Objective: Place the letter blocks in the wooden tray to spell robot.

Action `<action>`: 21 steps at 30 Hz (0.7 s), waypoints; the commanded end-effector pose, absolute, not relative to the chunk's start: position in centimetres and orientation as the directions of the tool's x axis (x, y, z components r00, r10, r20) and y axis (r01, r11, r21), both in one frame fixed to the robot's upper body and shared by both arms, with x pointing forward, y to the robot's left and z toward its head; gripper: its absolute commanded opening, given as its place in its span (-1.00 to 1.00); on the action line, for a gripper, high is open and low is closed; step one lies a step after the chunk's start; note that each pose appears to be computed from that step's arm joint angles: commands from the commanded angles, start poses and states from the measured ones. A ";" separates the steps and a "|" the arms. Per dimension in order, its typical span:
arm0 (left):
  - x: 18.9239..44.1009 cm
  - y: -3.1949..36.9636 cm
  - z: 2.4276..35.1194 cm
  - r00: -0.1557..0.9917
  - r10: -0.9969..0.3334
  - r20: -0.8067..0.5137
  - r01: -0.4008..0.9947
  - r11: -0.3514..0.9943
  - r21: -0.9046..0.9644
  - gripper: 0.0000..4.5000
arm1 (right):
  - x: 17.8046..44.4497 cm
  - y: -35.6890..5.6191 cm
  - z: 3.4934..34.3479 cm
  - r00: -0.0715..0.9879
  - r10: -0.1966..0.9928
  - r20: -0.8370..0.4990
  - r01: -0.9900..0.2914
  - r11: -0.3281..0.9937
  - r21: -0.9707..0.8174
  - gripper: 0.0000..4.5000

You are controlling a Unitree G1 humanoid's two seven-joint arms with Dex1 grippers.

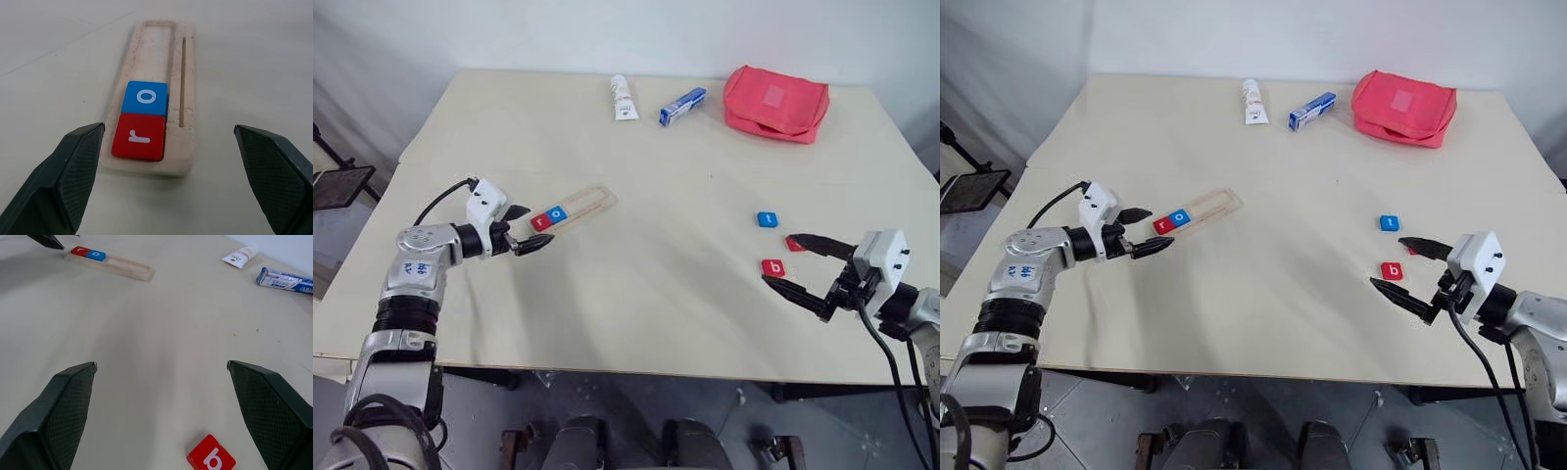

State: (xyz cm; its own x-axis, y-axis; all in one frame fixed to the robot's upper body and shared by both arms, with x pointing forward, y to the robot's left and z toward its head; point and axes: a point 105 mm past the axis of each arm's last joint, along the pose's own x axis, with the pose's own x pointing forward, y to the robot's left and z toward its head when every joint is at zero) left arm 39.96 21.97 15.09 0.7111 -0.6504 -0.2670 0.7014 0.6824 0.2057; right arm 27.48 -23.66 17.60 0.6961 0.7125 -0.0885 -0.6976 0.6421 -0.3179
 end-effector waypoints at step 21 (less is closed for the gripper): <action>41.0 21.5 13.2 0.641 -0.651 -0.406 0.759 0.616 0.210 1.00 | 26.3 -23.9 17.5 0.737 0.673 -0.059 -0.652 0.685 -0.327 0.99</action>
